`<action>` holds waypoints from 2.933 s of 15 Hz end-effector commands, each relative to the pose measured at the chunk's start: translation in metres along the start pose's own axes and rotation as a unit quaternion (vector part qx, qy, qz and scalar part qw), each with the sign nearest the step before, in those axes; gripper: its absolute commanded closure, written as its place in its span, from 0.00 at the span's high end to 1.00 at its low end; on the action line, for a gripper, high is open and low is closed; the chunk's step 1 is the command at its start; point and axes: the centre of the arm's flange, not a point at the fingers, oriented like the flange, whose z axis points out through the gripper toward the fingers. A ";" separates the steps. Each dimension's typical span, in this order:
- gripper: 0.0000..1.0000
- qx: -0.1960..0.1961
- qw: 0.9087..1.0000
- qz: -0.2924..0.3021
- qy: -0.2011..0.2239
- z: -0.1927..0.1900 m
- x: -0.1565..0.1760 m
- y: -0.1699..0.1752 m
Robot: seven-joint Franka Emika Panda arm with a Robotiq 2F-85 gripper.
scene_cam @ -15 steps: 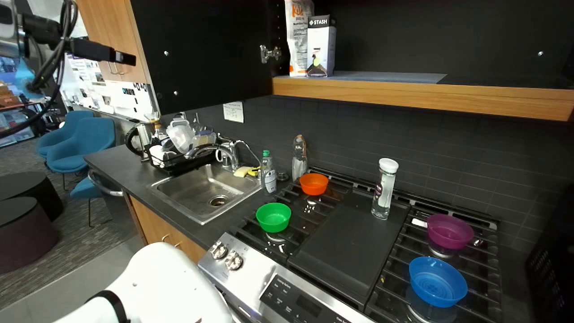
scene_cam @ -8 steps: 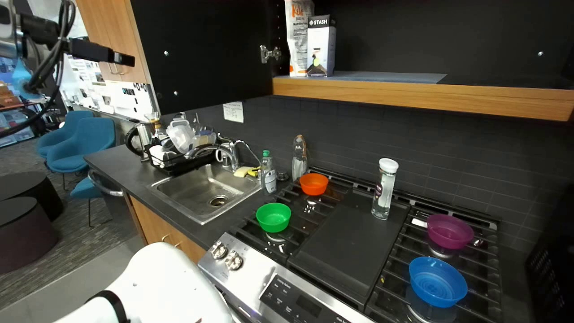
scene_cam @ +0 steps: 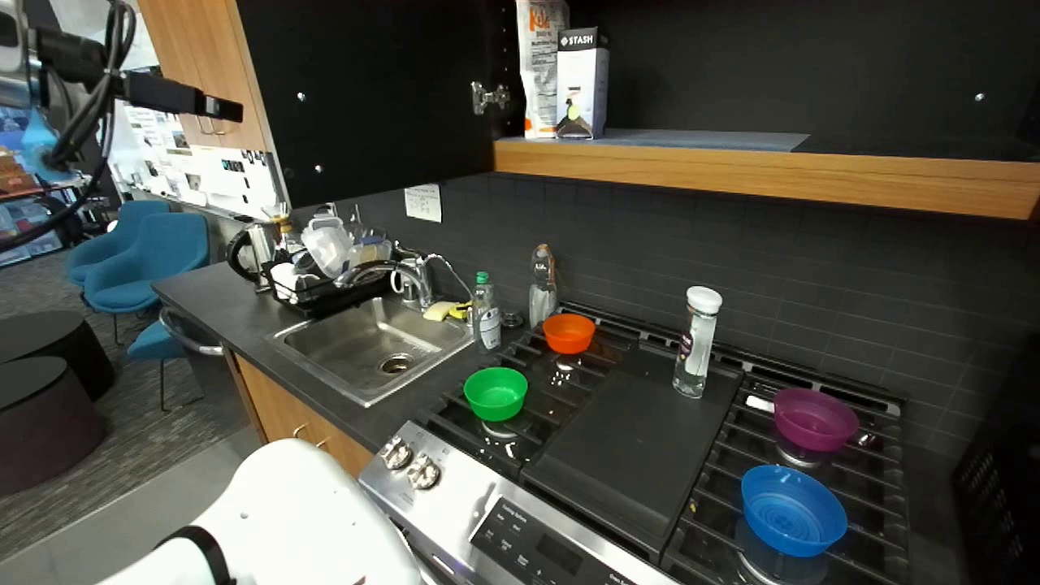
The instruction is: Close the cupboard's left door completely
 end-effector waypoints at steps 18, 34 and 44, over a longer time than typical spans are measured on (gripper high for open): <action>0.74 -0.017 0.998 0.042 0.041 0.059 0.032 -0.008; 1.00 -0.055 0.994 0.035 0.088 0.057 0.055 0.006; 1.00 -0.133 0.984 0.026 0.116 0.061 0.067 0.035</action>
